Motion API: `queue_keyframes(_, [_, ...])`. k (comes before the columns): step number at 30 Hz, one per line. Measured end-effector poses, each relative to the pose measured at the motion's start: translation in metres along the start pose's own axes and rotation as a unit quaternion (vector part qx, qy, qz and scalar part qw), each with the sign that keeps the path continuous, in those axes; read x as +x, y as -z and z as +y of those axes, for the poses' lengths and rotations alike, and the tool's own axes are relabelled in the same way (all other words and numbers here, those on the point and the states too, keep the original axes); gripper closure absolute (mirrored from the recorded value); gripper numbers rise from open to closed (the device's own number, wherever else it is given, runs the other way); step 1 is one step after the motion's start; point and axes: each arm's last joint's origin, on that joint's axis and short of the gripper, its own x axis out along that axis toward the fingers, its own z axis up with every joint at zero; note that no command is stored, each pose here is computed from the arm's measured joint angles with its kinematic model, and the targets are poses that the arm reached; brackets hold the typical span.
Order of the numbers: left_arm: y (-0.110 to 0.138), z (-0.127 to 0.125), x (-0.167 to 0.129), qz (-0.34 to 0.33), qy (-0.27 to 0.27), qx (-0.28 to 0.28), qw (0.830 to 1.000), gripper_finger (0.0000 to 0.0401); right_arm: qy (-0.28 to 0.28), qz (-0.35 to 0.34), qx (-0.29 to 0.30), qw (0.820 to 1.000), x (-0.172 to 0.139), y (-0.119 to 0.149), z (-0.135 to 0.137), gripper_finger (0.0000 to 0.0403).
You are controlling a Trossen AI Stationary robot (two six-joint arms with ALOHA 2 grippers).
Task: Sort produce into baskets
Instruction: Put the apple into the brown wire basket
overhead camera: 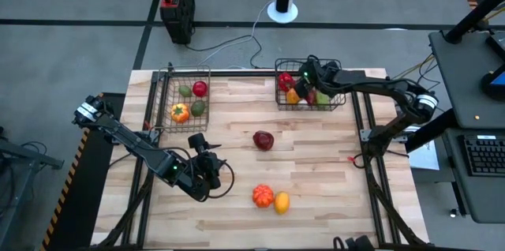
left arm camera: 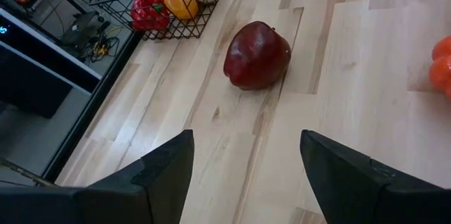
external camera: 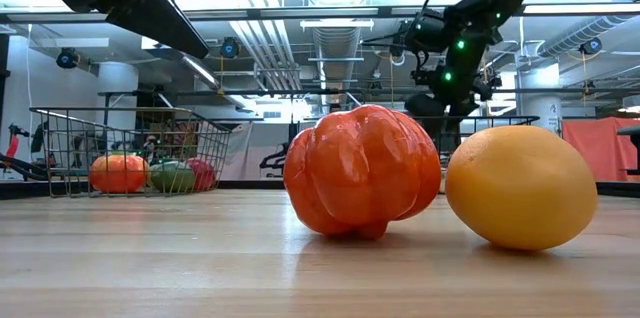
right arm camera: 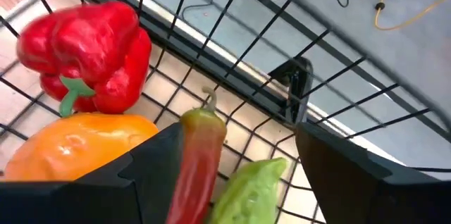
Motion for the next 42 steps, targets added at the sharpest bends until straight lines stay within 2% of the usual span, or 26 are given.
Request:
queue_keyframes(7, [-0.001, -0.001, 0.000, -0.003, 0.006, -0.009, 1.000, 0.0160, -0.026, -0.019, -0.013, 0.999, -0.033, -0.015, 0.005, 0.0133])
queue_keyframes(15, [-0.008, -0.003, 0.001, -0.015, 0.028, -0.011, 0.999, 0.0160, -0.107, -0.104, -0.023, 0.989, -0.104, -0.014, 0.023, 0.0135])
queue_keyframes(19, [-0.014, -0.005, 0.002, -0.040, 0.026, 0.010, 0.999, 0.0160, -0.166, -0.135, -0.032, 0.976, -0.139, 0.002, 0.038, 0.0140])
queue_keyframes(25, [-0.021, -0.004, 0.002, -0.072, -0.006, 0.030, 0.997, 0.0160, -0.257, -0.152, -0.084, 0.951, -0.182, 0.038, 0.069, 0.0142])
queue_keyframes(31, [-0.023, -0.001, 0.001, -0.092, -0.064, 0.025, 0.993, 0.0160, -0.322, -0.138, -0.115, 0.930, -0.209, 0.075, 0.093, 0.0140])
queue_keyframes(36, [-0.027, -0.002, 0.008, -0.074, 0.012, 0.056, 0.996, 0.0160, -0.339, -0.107, -0.119, 0.927, -0.218, 0.097, 0.105, 0.0140])
queue_keyframes(39, [-0.034, 0.003, 0.019, -0.070, 0.072, 0.087, 0.991, 0.0160, -0.339, -0.098, -0.132, 0.926, -0.220, 0.105, 0.109, 0.0141])
queue_keyframes(42, [-0.043, 0.013, 0.034, -0.078, 0.107, 0.113, 0.985, 0.0160, -0.344, -0.099, -0.135, 0.924, -0.221, 0.108, 0.112, 0.0142])
